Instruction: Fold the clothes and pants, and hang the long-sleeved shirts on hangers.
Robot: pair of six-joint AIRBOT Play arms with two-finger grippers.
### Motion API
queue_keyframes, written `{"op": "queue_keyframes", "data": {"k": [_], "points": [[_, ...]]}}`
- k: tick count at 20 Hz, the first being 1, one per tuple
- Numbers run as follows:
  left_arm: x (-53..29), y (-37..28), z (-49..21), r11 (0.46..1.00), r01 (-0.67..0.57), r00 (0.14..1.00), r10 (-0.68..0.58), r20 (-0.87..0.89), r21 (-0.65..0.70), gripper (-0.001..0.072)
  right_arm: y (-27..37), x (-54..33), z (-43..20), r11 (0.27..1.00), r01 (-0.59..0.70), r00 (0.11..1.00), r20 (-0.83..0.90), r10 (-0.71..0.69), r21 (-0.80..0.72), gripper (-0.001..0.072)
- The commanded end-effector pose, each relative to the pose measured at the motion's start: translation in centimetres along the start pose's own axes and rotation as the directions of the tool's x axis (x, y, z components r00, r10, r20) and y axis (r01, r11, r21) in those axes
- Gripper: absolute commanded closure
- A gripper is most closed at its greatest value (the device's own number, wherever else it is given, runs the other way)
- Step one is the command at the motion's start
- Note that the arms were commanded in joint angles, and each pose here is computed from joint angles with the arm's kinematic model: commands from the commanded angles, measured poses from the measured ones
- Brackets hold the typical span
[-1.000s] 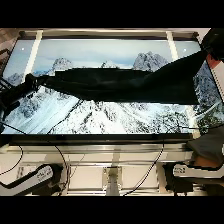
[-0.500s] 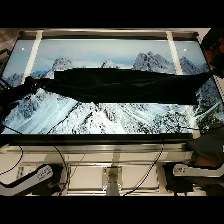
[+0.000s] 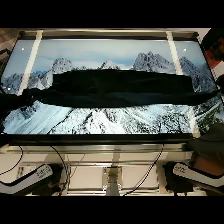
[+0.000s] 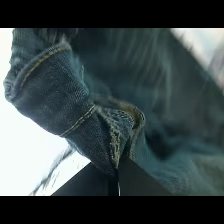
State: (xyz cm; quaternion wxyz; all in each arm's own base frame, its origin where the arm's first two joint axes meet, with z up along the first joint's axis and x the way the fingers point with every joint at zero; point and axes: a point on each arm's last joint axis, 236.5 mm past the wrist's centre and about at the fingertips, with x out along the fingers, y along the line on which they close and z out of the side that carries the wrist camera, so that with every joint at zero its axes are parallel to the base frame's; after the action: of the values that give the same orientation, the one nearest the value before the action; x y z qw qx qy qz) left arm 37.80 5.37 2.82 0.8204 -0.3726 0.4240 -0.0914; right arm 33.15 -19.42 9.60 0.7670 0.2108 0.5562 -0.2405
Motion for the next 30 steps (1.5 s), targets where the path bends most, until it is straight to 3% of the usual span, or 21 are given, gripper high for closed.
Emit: {"op": "queue_keyframes", "data": {"k": [1, 7, 14, 17, 23, 24, 25, 26, 27, 28, 29, 30], "points": [[0.8, 1.0, -5.1, 0.999, -0.024, 0.984, 0.027, -0.175, 0.023, 0.0687, -1.1, 2.0, -6.0, 1.000, 0.011, 0.994, -0.112, -0.011, 0.003, 0.0700], [1.3, 4.2, -10.2, 0.994, -0.112, 0.962, 0.110, -0.252, 0.006, 0.0687, -3.8, 5.9, -14.6, 0.998, 0.056, 0.964, -0.264, -0.044, 0.040, 0.0700], [1.4, 5.0, -12.8, 0.991, -0.136, 0.951, 0.128, -0.281, -0.011, 0.0687, -3.5, 10.1, -19.7, 1.000, 0.022, 0.935, -0.354, -0.017, 0.010, 0.0700], [1.7, 5.7, -13.4, 0.986, -0.163, 0.952, 0.147, -0.267, -0.040, 0.0687, -2.2, 11.8, -17.9, 0.998, -0.030, 0.968, -0.249, 0.041, 0.046, 0.0699], [1.7, 5.7, -13.4, 0.984, -0.167, 0.952, 0.147, -0.267, -0.054, 0.0686, -4.3, 11.5, -11.4, 0.999, 0.049, 0.999, -0.007, -0.049, 0.010, 0.0695], [1.7, 5.7, -13.4, 0.984, -0.167, 0.952, 0.147, -0.267, -0.055, 0.0687, -4.4, 11.0, -10.1, 0.998, 0.058, 0.998, 0.033, -0.058, 0.002, 0.0682], [1.7, 5.7, -13.4, 0.984, -0.167, 0.953, 0.146, -0.267, -0.055, 0.0687, -4.5, 10.4, -8.8, 0.998, 0.065, 0.995, 0.072, -0.064, -0.003, 0.0619], [1.7, 5.7, -13.4, 0.985, -0.164, 0.954, 0.143, -0.265, -0.058, 0.0686, -4.6, 9.9, -7.5, 0.998, 0.068, 0.991, 0.114, -0.068, 0.001, 0.0513], [1.8, 5.5, -13.3, 0.985, -0.160, 0.955, 0.138, -0.262, -0.062, 0.0686, -4.6, 9.3, -6.6, 0.997, 0.064, 0.988, 0.141, -0.068, 0.032, 0.0494], [1.8, 5.3, -13.2, 0.986, -0.152, 0.958, 0.130, -0.256, -0.069, 0.0686, -4.5, 8.9, -6.2, 0.993, 0.049, 0.987, 0.149, -0.065, 0.108, 0.0520], [1.9, 5.1, -13.0, 0.987, -0.145, 0.960, 0.122, -0.251, -0.076, 0.0686, -4.0, 8.6, -6.2, 0.981, 0.016, 0.989, 0.143, -0.045, 0.195, 0.0644], [1.9, 5.0, -12.9, 0.987, -0.140, 0.962, 0.116, -0.247, -0.081, 0.0686, -2.7, 8.6, -6.2, 0.970, -0.044, 0.990, 0.138, 0.010, 0.240, 0.0697]]}}
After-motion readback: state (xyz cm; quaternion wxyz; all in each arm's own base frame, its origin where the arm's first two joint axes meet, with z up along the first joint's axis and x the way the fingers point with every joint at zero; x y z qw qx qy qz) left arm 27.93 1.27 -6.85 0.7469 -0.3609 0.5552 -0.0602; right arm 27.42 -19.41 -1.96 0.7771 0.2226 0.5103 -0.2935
